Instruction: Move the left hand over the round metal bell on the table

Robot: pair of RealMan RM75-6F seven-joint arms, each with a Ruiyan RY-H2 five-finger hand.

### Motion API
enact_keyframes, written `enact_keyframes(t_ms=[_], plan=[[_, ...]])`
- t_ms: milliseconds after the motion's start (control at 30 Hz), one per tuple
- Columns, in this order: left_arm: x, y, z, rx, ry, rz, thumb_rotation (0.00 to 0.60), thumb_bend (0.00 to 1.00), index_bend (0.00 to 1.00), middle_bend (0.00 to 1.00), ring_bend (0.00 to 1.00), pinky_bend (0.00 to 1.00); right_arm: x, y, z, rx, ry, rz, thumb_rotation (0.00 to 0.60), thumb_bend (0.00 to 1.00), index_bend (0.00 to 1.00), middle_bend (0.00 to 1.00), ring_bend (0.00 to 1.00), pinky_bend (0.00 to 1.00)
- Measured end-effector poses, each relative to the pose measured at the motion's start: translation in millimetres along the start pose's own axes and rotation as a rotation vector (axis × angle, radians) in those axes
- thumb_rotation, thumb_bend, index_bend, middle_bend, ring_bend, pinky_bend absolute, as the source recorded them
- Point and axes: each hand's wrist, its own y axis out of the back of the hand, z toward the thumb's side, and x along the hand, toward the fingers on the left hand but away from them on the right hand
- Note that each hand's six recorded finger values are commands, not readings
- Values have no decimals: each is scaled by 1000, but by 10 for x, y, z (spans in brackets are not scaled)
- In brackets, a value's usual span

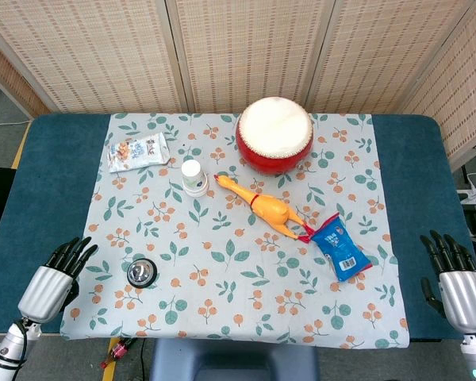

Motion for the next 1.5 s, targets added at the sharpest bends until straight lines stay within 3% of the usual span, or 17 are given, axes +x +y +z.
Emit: enact_keyframes(t_ms=[433,633,733,933,1500], plan=[[29,-53,41,-4,-12,-24,600,1000,0,0,0,149,7,-39,58,-16,14,12,600,443,50,12,0,140],[250,-91,251,-49,-75,17,600,1000,0,0,0,110,25,-79,65,-15,34,36,600,443,54,12,0,140],[439,-209,370,-98,-100,6,600,1000,0,0,0,100,46,-86,41,-22,21,48,600,443,55,12,0,140],[723,-564,637,-179,-131,-78,600,1000,0,0,0,90,120,-93,53,-26,38,55,600,443,56,12,0,140],[731,-1034,733,-242,-111,-165,600,1000,0,0,0,84,9,-82,84,-51,61,92,600,443,66,12,0,140]])
